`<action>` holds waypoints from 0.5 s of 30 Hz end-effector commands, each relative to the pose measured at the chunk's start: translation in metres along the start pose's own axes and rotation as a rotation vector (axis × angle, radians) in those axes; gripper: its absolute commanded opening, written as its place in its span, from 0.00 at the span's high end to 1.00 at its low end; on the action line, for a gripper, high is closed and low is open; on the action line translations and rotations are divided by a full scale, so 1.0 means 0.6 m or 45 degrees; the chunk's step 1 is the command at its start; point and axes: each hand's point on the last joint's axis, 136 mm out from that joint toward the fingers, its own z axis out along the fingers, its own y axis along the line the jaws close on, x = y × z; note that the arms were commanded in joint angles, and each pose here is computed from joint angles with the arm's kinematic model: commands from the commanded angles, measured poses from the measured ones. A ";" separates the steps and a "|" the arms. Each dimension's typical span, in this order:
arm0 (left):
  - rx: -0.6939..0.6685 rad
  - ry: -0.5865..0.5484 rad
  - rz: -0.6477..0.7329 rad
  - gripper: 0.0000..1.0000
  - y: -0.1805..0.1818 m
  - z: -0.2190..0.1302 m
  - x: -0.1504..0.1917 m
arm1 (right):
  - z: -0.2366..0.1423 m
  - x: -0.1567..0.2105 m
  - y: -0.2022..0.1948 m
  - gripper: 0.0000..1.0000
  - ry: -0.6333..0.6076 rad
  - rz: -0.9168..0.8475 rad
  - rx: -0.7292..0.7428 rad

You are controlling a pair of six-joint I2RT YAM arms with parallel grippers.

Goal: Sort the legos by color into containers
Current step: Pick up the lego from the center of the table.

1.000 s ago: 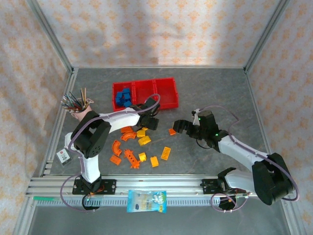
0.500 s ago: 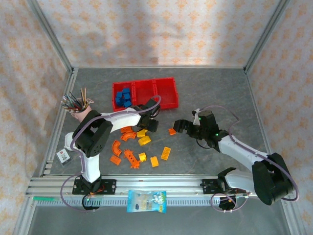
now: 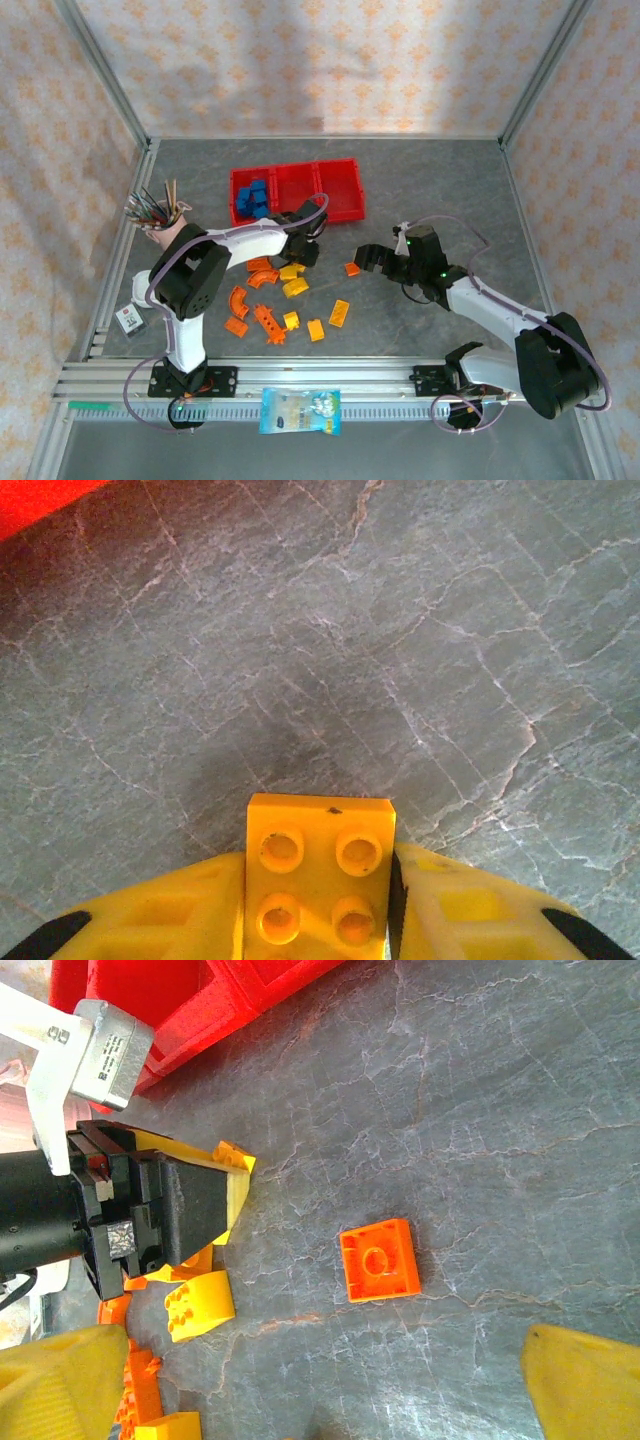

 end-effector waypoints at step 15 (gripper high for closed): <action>0.020 -0.139 -0.088 0.67 0.021 -0.068 -0.040 | -0.020 -0.062 0.051 0.00 -0.078 -0.088 -0.045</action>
